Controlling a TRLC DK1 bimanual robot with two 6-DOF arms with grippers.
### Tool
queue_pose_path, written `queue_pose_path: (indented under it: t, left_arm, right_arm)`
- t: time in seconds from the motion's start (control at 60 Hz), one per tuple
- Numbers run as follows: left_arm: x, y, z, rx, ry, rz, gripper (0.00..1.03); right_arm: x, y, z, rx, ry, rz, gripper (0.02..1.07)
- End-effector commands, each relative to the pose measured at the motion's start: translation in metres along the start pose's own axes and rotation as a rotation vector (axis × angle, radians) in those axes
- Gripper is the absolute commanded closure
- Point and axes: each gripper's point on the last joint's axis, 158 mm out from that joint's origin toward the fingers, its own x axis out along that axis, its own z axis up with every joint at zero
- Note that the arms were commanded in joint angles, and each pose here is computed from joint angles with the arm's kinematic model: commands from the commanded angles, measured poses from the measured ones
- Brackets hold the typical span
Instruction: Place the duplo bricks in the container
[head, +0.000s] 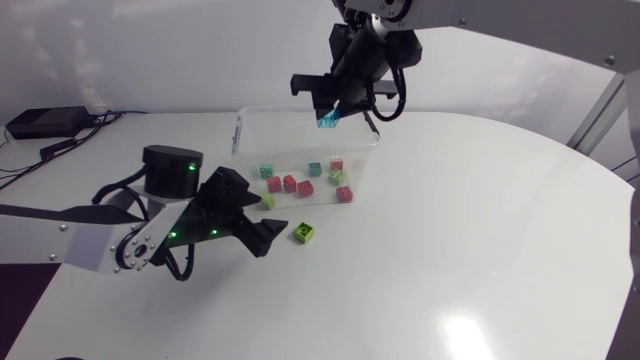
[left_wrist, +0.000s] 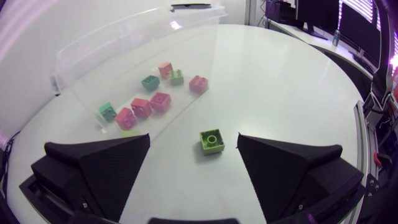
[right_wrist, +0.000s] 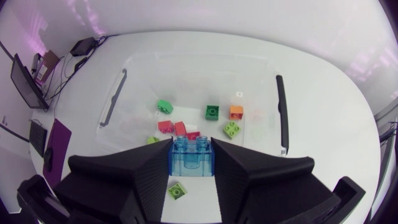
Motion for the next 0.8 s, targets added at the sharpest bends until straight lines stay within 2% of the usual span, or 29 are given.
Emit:
queue_pose_path:
  t: [0.0, 0.283, 0.317, 0.433, 0.483, 0.583, 0.783]
  left_arm:
    - [0.014, -0.007, 0.004, 0.036, -0.004, -0.028, 0.06]
    - [0.05, -0.019, -0.001, 0.053, 0.028, -0.064, 0.06]
    - [0.054, -0.019, -0.002, 0.053, 0.033, -0.067, 0.06]
    - [0.066, -0.016, -0.003, 0.054, 0.039, -0.065, 0.06]
    - [0.071, -0.015, -0.004, 0.052, 0.045, -0.067, 0.06]
    - [0.08, -0.013, -0.009, 0.049, 0.061, -0.063, 0.06]
    - [0.091, -0.011, -0.016, 0.007, 0.104, -0.06, 0.06]
  right_arm:
    - [0.008, -0.005, 0.013, -0.002, -0.023, -0.007, 0.75]
    - [0.051, -0.022, 0.035, 0.013, -0.075, -0.016, 0.72]
    - [0.055, -0.023, 0.037, 0.009, -0.079, -0.016, 0.65]
    - [0.067, -0.027, 0.039, 0.006, -0.075, -0.023, 0.24]
    - [0.068, -0.027, 0.038, 0.003, -0.07, -0.023, 0.13]
    - [0.064, -0.029, 0.033, 0.003, -0.058, -0.027, 0.1]
    - [0.037, -0.034, 0.024, 0.009, -0.066, -0.027, 0.1]
